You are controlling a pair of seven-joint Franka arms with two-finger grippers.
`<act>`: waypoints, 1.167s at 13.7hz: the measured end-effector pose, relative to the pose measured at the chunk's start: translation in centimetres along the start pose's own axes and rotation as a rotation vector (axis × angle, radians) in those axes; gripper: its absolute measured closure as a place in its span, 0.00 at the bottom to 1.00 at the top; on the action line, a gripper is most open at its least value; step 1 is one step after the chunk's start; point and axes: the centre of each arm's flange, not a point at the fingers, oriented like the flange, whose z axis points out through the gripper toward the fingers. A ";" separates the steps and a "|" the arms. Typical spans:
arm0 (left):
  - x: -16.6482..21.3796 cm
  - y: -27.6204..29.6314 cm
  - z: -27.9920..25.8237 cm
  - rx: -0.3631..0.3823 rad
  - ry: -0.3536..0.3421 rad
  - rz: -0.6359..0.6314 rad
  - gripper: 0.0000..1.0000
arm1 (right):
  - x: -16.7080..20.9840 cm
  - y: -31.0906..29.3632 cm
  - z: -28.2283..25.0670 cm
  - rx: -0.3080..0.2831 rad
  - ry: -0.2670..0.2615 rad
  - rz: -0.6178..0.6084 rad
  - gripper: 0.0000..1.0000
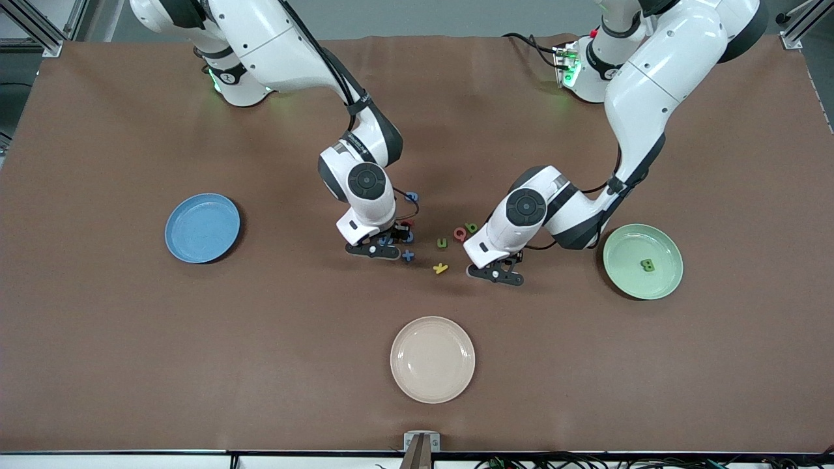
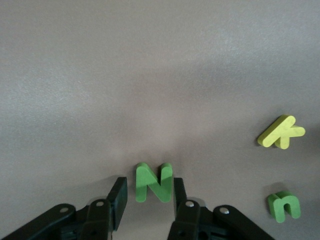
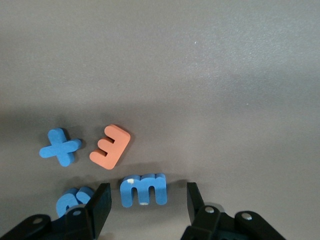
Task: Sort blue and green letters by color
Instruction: 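Grasp the blue m with the right gripper while the left grasps green N, then carry the blue m to the blue plate while the left carries N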
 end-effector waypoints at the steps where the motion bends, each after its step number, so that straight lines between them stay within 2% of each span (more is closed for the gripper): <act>1: -0.1 0.0 0.2 0.001 -0.003 0.001 0.55 | 0.0 0.0 0.0 0.000 0.000 0.000 0.31; 4: -0.1 0.2 0.7 0.010 -0.004 0.007 0.57 | 0.0 0.0 0.0 0.001 0.001 0.000 0.36; 5: 0.0 0.2 0.6 0.014 0.000 0.007 0.67 | 0.0 -0.1 0.0 0.001 0.001 -0.001 0.36; 9: 0.8 -1.1 0.2 0.021 0.014 -0.012 0.67 | -0.1 -0.1 0.2 0.002 0.004 -0.002 0.38; 13: 3.3 -8.3 -3.7 0.057 0.062 -0.071 0.67 | -0.1 -0.3 0.5 0.003 0.015 -0.013 0.41; 15: 4.0 -13.1 -6.5 0.089 0.081 -0.066 0.67 | 0.0 -0.5 0.2 0.007 0.021 -0.016 0.59; 16: 4.0 -15.6 -7.7 0.111 0.077 -0.063 0.67 | 0.0 -0.5 0.3 0.006 0.022 -0.016 0.59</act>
